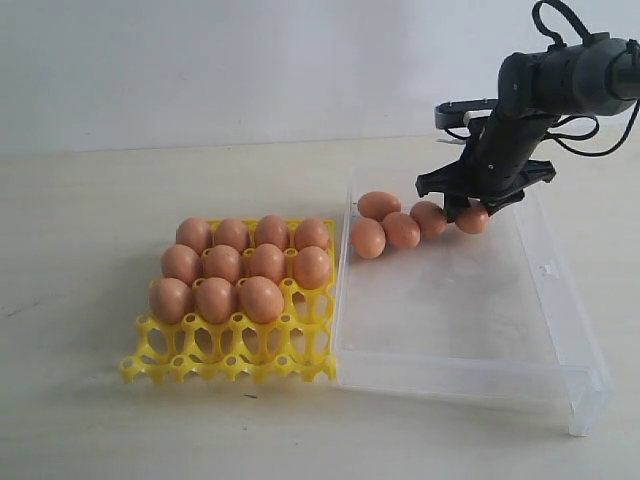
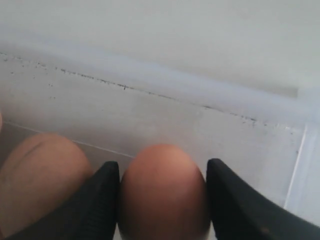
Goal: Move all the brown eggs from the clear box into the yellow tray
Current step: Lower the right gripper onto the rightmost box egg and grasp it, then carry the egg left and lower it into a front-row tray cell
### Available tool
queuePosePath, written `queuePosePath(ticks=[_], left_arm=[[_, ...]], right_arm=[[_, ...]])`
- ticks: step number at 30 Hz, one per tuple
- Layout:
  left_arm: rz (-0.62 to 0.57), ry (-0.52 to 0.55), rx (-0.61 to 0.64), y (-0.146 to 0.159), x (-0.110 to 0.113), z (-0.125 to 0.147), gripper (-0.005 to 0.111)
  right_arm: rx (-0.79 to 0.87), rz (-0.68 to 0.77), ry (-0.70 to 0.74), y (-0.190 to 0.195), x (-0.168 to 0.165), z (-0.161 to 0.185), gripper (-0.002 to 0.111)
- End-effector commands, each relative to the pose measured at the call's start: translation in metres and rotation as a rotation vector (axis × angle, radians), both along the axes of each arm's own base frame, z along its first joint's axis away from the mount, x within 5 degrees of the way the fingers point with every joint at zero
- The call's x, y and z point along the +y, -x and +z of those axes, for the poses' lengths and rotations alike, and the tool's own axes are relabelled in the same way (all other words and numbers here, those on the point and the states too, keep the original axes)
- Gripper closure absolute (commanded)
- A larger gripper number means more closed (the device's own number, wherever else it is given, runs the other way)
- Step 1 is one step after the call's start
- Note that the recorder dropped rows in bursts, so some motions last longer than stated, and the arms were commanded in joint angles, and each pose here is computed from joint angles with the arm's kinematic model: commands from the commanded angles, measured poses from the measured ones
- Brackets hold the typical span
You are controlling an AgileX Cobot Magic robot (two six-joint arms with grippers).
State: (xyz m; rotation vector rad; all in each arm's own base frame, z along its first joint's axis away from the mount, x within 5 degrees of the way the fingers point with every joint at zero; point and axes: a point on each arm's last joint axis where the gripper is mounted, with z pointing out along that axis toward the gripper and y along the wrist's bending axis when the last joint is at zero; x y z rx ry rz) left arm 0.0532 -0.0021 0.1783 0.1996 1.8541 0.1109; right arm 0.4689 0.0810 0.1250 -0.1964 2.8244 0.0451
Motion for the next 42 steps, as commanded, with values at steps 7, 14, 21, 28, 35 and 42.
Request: queuePosePath(ticks=[7, 14, 21, 28, 35, 42], left_arm=[[-0.002, 0.002, -0.016, 0.000, 0.000, 0.002, 0.107], [-0.002, 0.002, -0.016, 0.000, 0.000, 0.002, 0.107], [-0.002, 0.002, -0.016, 0.000, 0.000, 0.002, 0.107], [-0.002, 0.002, -0.016, 0.000, 0.000, 0.002, 0.107], [-0.002, 0.002, -0.016, 0.000, 0.000, 0.002, 0.107], [-0.002, 0.002, -0.016, 0.000, 0.000, 0.002, 0.107]], right_arm=[[-0.100, -0.006, -0.028, 0.004, -0.001, 0.056, 0.108], [-0.534, 0.039, -0.238, 0.066, 0.048, 0.123, 0.108], [-0.798, 0.312, -0.356, 0.162, 0.119, 0.085, 0.108], [-0.773, 0.375, -0.518, 0.181, 0.142, 0.029, 0.108], [-0.681, 0.378, -0.493, 0.182, 0.143, 0.007, 0.108], [-0.631, 0.369, -0.486, 0.184, 0.142, 0.001, 0.108]])
